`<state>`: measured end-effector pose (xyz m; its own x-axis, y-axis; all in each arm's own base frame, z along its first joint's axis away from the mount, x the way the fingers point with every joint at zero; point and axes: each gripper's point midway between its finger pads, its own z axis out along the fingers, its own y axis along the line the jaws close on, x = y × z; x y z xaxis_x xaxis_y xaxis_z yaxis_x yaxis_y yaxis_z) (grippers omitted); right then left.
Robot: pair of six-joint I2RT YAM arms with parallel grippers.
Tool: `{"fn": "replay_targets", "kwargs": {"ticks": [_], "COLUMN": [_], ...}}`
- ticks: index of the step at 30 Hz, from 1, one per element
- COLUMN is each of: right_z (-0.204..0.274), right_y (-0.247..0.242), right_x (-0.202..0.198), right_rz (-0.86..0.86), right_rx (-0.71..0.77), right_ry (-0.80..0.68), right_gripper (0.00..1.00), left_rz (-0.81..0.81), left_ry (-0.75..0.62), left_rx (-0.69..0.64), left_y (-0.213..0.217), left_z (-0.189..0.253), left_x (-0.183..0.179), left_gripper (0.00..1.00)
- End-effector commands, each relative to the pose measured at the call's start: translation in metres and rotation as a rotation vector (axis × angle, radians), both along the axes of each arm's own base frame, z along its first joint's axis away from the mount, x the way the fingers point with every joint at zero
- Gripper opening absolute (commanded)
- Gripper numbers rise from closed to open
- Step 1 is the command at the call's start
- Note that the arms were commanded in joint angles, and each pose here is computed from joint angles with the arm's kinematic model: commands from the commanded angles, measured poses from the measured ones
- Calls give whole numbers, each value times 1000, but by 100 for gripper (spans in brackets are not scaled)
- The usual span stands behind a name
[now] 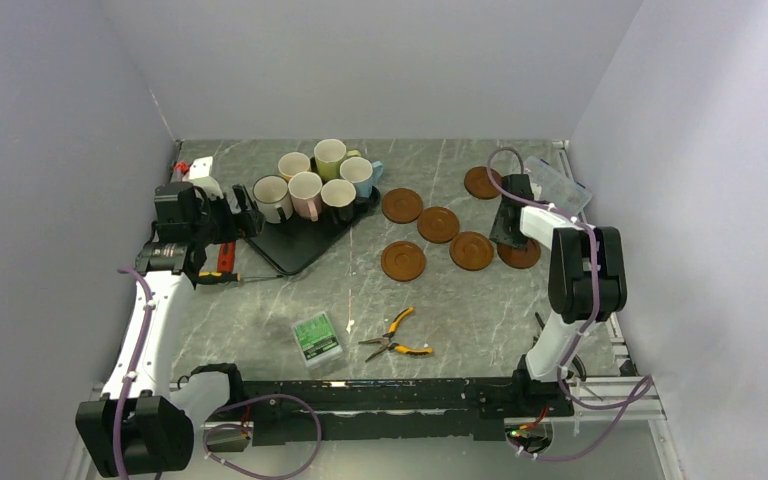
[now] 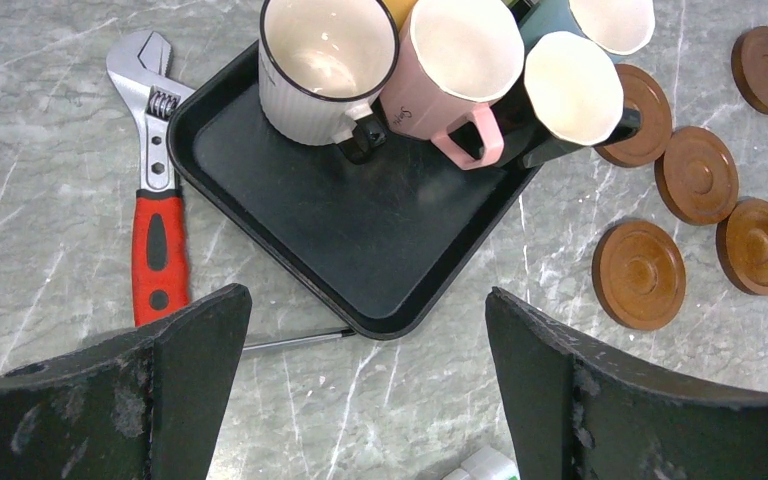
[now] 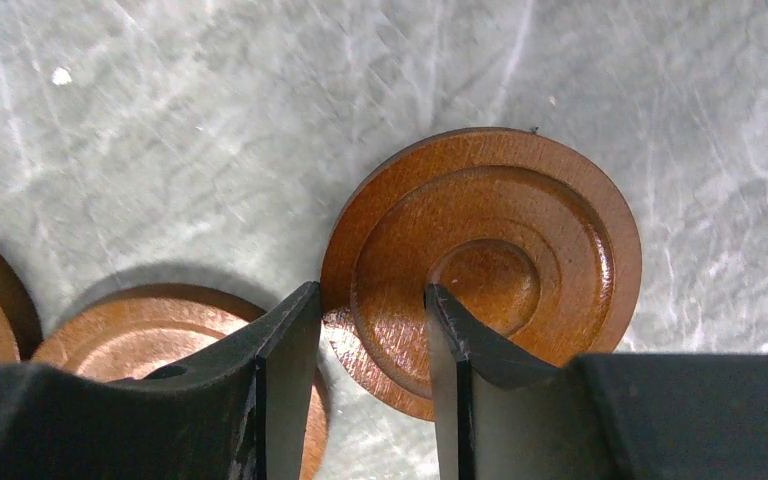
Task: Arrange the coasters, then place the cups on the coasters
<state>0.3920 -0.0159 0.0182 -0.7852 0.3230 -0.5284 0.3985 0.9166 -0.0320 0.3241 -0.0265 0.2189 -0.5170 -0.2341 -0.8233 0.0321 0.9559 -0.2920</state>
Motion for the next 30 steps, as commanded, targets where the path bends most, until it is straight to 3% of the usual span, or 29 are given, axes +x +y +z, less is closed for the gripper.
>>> {"fn": "replay_targets", "kwargs": {"ticks": [1,13,30], "right_z": [-11,-18,-2], "right_y": [-7,11,34], "right_x": [-38,-83,-86], "right_rz": [-62,-47,-15], "right_rx": [37,139,263], "right_ry": [87,124,26], "right_gripper": [44,47,53], "left_rz": [-28,-41,-42], "left_ry": [-57,-55,-57], "left_rx": [-13,-11,-7], "left_y": [-8,-12,-13], "left_z": [17,16,17], "left_x": [1,0,-1], "left_gripper": [94,94,94]}}
